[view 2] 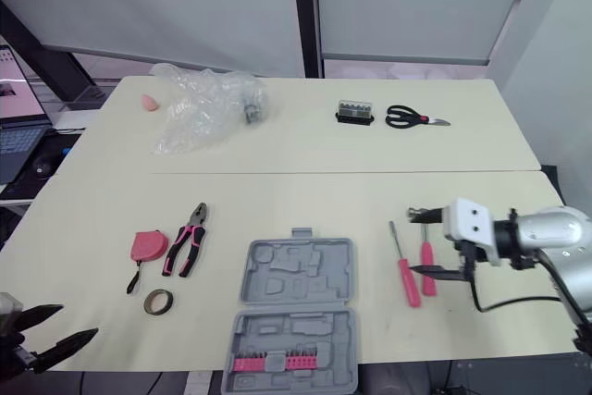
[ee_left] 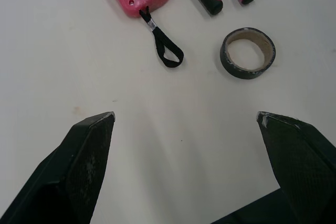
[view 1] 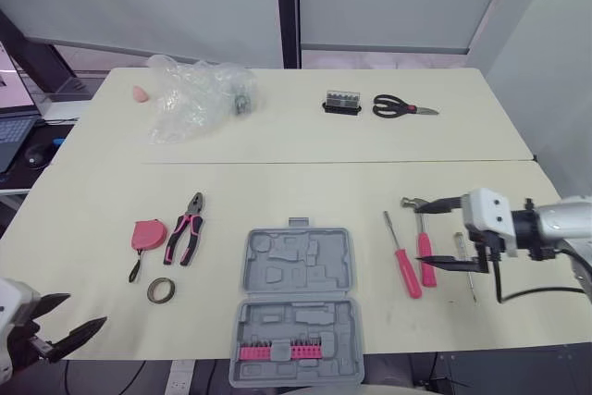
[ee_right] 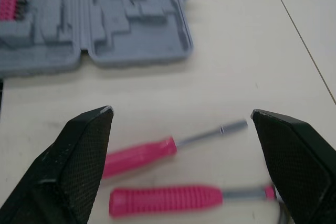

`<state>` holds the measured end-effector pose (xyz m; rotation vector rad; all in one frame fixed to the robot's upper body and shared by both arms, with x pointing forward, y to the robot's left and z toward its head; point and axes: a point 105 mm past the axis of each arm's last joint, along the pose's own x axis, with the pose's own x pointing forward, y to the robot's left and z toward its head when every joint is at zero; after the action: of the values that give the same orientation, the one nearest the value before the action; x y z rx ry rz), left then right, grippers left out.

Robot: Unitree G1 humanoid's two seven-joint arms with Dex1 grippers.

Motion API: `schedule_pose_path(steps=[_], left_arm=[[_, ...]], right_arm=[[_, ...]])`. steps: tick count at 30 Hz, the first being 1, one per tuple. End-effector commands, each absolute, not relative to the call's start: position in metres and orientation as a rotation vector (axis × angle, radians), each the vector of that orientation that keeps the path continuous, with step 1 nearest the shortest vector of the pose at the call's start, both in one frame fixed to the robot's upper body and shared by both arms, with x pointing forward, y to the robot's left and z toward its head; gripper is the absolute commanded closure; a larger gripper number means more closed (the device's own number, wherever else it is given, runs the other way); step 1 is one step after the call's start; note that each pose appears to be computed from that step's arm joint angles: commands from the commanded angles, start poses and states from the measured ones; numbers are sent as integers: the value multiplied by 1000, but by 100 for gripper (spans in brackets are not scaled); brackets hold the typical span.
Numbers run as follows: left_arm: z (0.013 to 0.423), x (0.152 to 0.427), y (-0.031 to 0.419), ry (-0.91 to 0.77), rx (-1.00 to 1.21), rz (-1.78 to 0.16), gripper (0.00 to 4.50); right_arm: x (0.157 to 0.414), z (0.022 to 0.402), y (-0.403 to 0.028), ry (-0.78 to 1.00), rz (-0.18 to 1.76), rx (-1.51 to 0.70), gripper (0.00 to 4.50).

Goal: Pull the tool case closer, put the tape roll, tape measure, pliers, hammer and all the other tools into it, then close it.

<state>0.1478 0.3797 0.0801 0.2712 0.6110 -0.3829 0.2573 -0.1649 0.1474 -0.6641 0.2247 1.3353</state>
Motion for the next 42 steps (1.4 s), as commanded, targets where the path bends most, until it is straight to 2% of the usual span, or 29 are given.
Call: schedule_pose_path(steps=[1, 5, 8, 12, 21, 31, 36, 42], left_arm=[[97, 152, 356, 563, 338, -487, 0], [106, 167, 328, 523, 384, -621, 0], [108, 174, 310, 509, 412, -723, 52], [98, 176, 297, 543, 459, -865, 173], [65, 182, 313, 607, 616, -1047, 173], [49, 193, 326, 640, 594, -1020, 173], [45, 206, 321, 637, 573, -1004, 173], [34, 208, 314, 681, 589, -1040, 173]], right_arm=[[251, 163, -127, 169, 1480, -571, 2], [251, 170, -100, 132, 1565, -517, 2], [253, 171, -90, 101, 1584, -540, 0], [251, 173, -80, 78, 1593, -518, 0], [243, 165, -67, 73, 1591, -506, 0], [237, 160, -67, 87, 1574, -494, 0], [237, 159, -68, 92, 1575, -494, 0], [236, 159, -69, 99, 1574, -494, 0]])
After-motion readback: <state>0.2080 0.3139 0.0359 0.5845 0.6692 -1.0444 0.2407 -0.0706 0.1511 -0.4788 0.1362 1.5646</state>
